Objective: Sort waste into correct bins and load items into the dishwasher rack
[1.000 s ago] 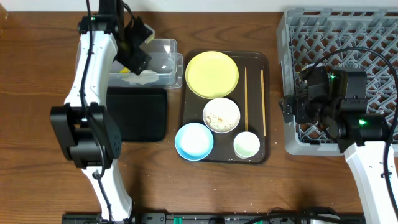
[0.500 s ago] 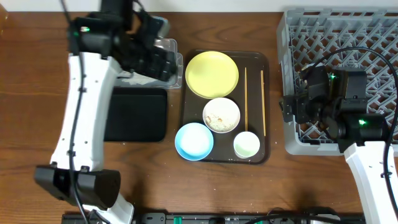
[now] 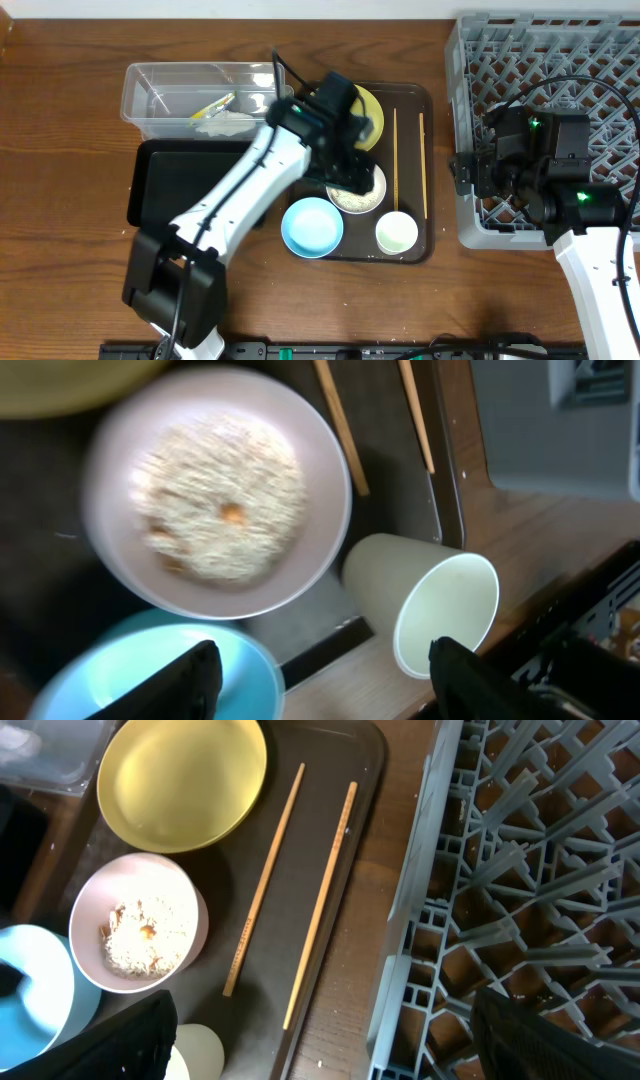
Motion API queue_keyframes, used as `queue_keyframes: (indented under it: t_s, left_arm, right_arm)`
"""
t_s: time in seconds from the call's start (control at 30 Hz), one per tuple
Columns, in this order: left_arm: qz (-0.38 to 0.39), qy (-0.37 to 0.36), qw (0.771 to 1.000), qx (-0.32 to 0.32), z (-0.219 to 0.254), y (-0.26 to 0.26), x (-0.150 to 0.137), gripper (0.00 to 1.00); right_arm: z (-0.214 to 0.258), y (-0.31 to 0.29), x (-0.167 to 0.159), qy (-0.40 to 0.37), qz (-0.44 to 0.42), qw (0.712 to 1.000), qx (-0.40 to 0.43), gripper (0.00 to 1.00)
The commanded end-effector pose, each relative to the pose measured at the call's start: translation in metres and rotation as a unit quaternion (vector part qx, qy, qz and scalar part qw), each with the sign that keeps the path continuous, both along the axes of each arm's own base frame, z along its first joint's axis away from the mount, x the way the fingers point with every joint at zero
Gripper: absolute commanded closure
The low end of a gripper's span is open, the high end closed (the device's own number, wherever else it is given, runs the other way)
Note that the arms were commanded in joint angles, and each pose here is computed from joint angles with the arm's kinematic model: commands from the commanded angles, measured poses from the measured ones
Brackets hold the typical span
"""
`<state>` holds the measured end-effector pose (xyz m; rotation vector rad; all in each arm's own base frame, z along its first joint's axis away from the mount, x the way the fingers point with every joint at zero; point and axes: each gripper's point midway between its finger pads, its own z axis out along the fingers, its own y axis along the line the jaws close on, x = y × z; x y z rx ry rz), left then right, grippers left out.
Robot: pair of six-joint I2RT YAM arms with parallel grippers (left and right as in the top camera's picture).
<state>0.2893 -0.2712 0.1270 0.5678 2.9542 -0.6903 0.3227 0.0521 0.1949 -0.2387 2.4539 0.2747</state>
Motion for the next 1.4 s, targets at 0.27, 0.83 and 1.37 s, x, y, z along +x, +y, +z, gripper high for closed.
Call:
queue_keyframes:
  t_s: [0.27,0.83,1.37]
  left_arm:
    - [0.039,0.005,0.996,0.082,-0.032,-0.022,-0.029,0.34]
    - [0.03,0.042,0.993,0.107,-0.064,-0.035,-0.045,0.94]
    - [0.019,0.086,0.967,-0.24,0.084,0.021,0.0,0.94]
  right_arm:
    - [0.003,0.003,0.002,-0.001,-0.003,1.0,0.007,0.09]
    - [0.002,0.003,0.0,0.004,-0.004,1.0,0.007,0.1]
    - [0.077,0.1,-0.016,-0.065,0.22,0.935,0.269,0.07]
